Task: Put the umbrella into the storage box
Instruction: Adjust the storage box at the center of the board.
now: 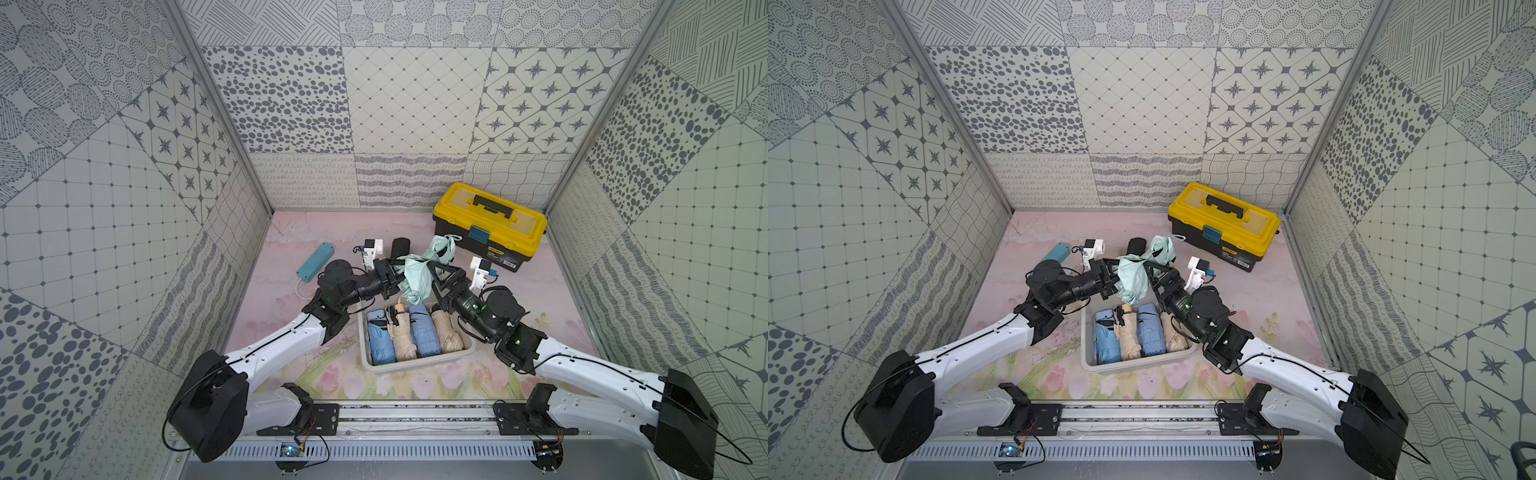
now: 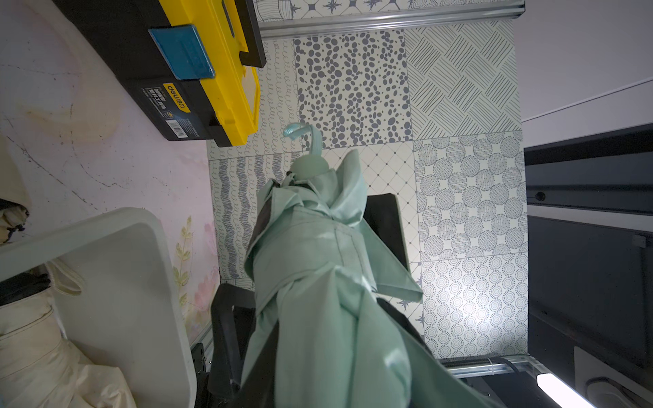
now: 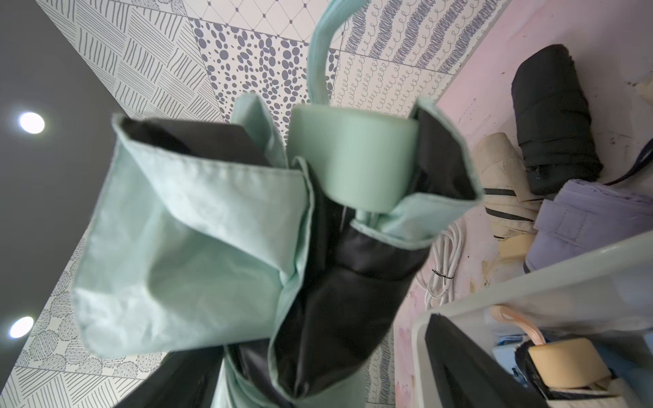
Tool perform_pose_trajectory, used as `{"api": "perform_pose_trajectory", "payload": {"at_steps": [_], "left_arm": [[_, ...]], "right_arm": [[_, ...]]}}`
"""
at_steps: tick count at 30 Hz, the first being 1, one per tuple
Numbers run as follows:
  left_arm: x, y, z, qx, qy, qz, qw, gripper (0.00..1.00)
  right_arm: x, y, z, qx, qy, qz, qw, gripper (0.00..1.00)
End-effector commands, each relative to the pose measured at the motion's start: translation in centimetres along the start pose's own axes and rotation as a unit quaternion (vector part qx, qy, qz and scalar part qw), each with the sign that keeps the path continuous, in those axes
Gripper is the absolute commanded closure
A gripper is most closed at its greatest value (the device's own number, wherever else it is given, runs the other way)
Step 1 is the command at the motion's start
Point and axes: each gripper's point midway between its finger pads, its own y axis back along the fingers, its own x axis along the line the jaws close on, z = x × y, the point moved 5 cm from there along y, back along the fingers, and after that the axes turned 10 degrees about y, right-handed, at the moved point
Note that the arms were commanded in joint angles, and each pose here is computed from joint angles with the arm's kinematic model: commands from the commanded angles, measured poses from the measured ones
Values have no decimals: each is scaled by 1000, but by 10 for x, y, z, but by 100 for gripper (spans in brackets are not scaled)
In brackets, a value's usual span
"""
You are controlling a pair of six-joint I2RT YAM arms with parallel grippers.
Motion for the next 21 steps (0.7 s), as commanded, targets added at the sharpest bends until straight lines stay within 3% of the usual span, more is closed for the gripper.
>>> {"api": "perform_pose_trajectory", "payload": {"at_steps": [1, 6, 16, 18, 21], "left_arm": [[-35, 4, -13, 24, -76, -81, 994, 73], [-38, 5, -16, 35, -81, -87, 992, 73], [-36, 8, -23, 52, -78, -92, 991, 71], [-35, 11, -24, 53, -76, -91, 992, 67], [-32, 16, -27, 50, -74, -87, 992, 51]], "right_arm": [[22, -6, 19, -54, -32, 48, 997, 10], [22, -16, 20, -64, -35, 42, 996, 17], [18, -37, 13, -57, -43, 39, 997, 42], [16, -38, 12, -56, -41, 36, 997, 47], [12, -38, 9, -51, -38, 31, 997, 55]]}}
